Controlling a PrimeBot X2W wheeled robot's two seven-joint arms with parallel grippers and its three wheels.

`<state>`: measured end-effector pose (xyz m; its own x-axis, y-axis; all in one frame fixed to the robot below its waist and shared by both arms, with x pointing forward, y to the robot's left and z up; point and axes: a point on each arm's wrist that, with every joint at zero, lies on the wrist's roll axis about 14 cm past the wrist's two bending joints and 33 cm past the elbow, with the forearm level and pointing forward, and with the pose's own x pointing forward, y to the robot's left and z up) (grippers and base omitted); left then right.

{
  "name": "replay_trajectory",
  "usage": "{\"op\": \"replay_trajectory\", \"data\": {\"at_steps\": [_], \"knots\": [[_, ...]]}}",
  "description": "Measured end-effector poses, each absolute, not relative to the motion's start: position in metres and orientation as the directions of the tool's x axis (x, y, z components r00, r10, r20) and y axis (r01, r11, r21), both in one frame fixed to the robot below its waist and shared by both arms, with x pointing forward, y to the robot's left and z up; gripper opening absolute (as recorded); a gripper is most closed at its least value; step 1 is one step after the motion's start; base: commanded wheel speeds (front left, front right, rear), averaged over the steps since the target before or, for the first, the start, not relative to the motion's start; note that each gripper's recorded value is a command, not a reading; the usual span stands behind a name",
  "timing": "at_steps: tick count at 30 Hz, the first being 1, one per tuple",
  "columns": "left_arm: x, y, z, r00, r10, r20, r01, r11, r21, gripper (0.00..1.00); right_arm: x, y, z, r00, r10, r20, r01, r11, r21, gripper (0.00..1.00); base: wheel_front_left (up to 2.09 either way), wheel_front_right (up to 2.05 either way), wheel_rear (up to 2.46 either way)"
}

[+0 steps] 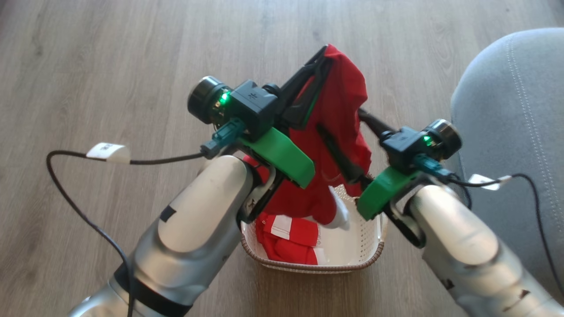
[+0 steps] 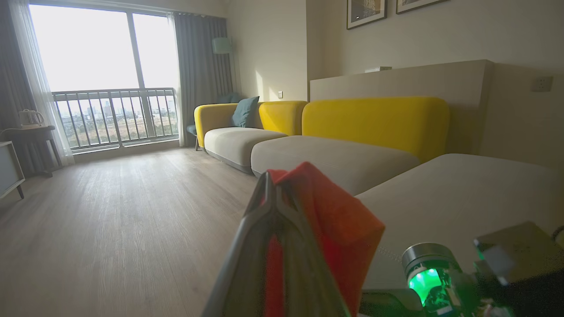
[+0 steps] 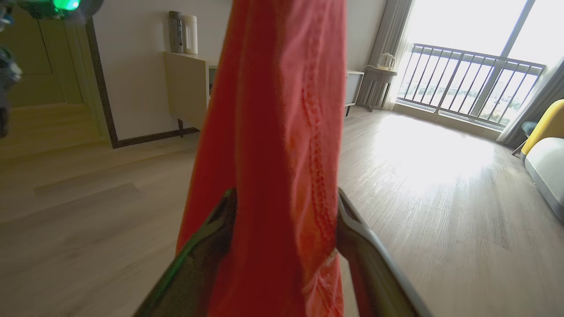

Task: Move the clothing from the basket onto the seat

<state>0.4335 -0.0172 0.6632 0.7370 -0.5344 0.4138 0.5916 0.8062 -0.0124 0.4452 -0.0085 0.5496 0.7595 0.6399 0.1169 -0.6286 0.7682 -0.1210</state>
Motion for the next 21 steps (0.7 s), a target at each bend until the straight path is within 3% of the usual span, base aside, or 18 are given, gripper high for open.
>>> {"op": "replay_trajectory", "data": {"at_steps": [7, 8, 9, 10, 18, 19, 20, 21], "knots": [[0.427, -0.016, 0.659, 0.742, -0.538, 0.400, 0.593, 0.805, -0.016, 0.00, 0.445, 0.020, 0.517, 0.736, 0.677, 0.003, -0.674, 0.732, -0.099, 1.00, 0.00, 0.00, 0.00], [0.427, -0.015, 0.659, 0.744, -0.537, 0.398, 0.592, 0.805, -0.020, 0.00, 0.446, 0.022, 0.516, 0.734, 0.679, -0.001, -0.676, 0.731, -0.093, 0.71, 0.00, 0.00, 0.00], [0.427, -0.015, 0.658, 0.745, -0.536, 0.396, 0.591, 0.806, -0.021, 0.00, 0.447, 0.023, 0.516, 0.735, 0.678, 0.001, -0.676, 0.732, -0.082, 0.08, 0.00, 0.00, 0.00], [0.427, -0.014, 0.657, 0.748, -0.534, 0.395, 0.589, 0.808, -0.023, 0.00, 0.448, 0.023, 0.518, 0.738, 0.674, 0.008, -0.672, 0.737, -0.071, 0.00, 0.00, 0.00, 0.00], [0.433, -0.017, 0.647, 0.753, -0.543, 0.371, 0.593, 0.805, -0.026, 0.00, 0.459, 0.008, 0.532, 0.770, 0.636, 0.055, -0.634, 0.772, -0.052, 0.00, 0.00, 0.00, 0.00], [0.433, -0.019, 0.646, 0.750, -0.548, 0.370, 0.598, 0.801, -0.025, 0.62, 0.461, 0.004, 0.534, 0.776, 0.627, 0.062, -0.625, 0.779, -0.051, 0.00, 0.00, 0.00, 0.00], [0.434, -0.021, 0.645, 0.746, -0.555, 0.368, 0.606, 0.795, -0.029, 1.00, 0.462, 0.000, 0.536, 0.783, 0.618, 0.070, -0.616, 0.786, -0.049, 0.00, 0.00, 0.00, 0.00], [0.435, -0.022, 0.642, 0.743, -0.564, 0.360, 0.613, 0.790, -0.028, 1.00, 0.464, -0.005, 0.538, 0.790, 0.608, 0.077, -0.606, 0.794, -0.048, 0.00, 0.00, 0.00, 0.00]]}}
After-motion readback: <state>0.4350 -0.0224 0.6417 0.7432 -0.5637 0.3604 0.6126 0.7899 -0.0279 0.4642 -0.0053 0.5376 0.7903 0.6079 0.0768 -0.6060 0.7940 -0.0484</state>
